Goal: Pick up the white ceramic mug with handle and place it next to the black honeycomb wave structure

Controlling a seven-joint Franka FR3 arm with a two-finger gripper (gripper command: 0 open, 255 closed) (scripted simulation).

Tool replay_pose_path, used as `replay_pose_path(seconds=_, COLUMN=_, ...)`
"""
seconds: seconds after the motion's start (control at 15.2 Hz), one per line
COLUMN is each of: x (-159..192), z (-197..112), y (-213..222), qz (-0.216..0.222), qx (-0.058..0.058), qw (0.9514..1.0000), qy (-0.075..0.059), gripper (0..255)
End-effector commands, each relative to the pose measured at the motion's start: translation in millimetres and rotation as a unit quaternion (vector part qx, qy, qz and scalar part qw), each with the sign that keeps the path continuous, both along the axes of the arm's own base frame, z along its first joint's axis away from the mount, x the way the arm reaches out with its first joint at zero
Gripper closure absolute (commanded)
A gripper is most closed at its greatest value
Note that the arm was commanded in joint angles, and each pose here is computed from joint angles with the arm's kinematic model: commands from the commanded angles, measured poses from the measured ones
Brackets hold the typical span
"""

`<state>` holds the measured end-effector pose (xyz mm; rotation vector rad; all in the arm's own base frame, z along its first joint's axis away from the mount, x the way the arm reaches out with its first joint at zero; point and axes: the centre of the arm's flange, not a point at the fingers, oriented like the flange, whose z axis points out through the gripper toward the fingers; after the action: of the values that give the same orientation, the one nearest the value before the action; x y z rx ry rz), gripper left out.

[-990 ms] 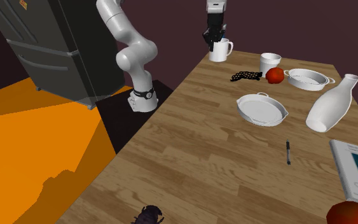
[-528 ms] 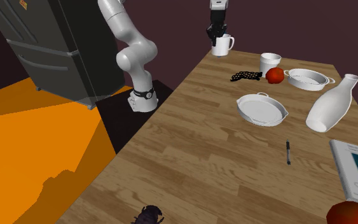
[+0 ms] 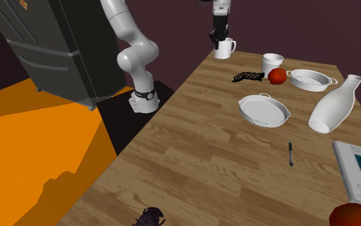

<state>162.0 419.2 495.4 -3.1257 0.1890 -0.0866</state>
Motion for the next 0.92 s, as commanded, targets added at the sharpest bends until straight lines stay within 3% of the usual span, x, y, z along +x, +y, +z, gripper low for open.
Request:
replay_pose_path(seconds=0.0, x=-0.5, z=-10.3, y=0.6, qz=0.0, qx=0.0, qw=1.0, qy=0.0, gripper=255)
replay_pose_path(seconds=0.86, x=-0.5, z=-78.9, y=0.6, qz=0.0, qx=0.0, qw=1.0, qy=0.0, gripper=255)
